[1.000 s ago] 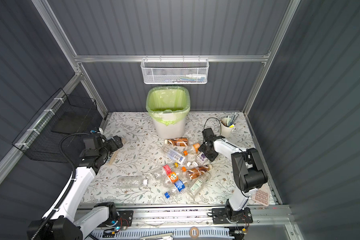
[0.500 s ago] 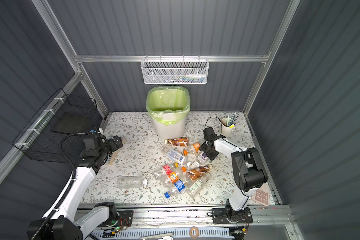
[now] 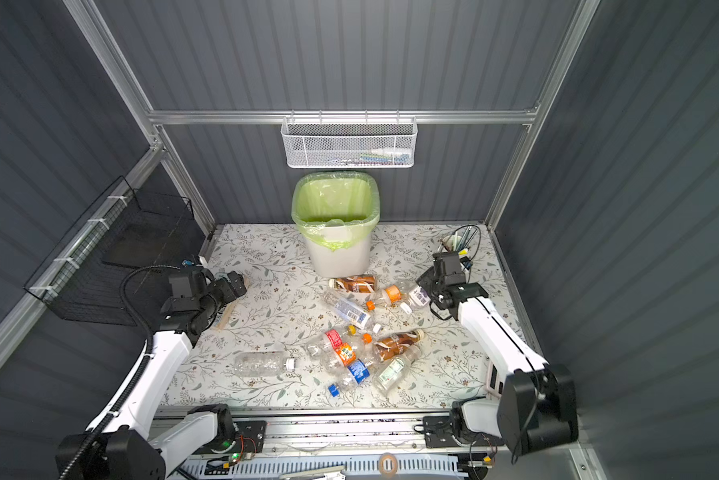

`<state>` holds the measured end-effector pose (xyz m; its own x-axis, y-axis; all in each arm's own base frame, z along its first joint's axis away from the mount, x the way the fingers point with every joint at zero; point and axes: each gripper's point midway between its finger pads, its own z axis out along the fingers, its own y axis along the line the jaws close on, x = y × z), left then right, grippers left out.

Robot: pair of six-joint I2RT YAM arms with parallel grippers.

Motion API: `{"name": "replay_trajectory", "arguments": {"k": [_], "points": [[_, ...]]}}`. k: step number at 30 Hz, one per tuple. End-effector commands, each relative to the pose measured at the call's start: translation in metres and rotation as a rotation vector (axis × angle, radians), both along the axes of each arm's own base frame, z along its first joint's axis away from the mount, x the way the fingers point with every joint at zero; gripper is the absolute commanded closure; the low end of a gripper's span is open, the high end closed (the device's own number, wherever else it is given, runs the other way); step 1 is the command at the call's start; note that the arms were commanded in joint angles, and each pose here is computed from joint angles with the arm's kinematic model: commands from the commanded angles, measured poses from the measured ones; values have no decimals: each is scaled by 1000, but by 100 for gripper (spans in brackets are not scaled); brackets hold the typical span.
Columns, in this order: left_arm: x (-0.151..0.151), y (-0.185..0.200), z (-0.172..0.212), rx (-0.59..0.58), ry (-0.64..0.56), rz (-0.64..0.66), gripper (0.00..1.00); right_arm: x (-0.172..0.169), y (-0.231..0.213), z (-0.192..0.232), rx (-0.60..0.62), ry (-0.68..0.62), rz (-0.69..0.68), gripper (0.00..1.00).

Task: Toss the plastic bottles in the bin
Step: 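Lift the grape-juice bottle with the right gripper and drop it into the bin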

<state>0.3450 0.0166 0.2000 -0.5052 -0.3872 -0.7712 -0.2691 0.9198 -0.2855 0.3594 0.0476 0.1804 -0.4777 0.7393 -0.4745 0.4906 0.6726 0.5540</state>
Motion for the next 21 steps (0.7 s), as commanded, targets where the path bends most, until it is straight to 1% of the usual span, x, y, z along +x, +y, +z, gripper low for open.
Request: {"name": "replay_trajectory", "arguments": {"k": [1, 4, 6, 8, 10, 11, 14, 17, 19, 20, 21], "points": [[0, -1, -5, -29, 18, 10, 0, -1, -17, 64, -56, -213, -24, 44], [0, -2, -5, -38, 18, 3, 0, -3, -25, 124, -70, -372, -29, 44], [1, -3, -3, -43, 10, 0, 0, 1, -22, 161, -75, -457, -4, 44], [1, -6, -2, -55, 2, -8, 0, 9, -15, 195, -53, -543, 27, 44], [1, -8, -1, -68, -1, -17, 0, 20, -2, 233, 3, -645, 68, 44], [0, -9, -1, -75, -3, -19, 0, 32, 6, 239, 28, -662, 94, 44], [0, -13, -3, -89, -2, -34, 0, 57, 44, 279, 99, -770, 201, 44], [0, -15, -15, -98, 44, -40, 0, 88, 101, 300, 123, -796, 369, 42], [1, -16, -22, -109, 79, -42, 0, 110, 142, 301, 125, -765, 491, 40], [1, -17, -24, -113, 93, -42, 0, 123, 162, 296, 122, -727, 553, 37], [1, -16, -25, -112, 100, -41, 0, 135, 179, 292, 101, -701, 611, 31]]}}
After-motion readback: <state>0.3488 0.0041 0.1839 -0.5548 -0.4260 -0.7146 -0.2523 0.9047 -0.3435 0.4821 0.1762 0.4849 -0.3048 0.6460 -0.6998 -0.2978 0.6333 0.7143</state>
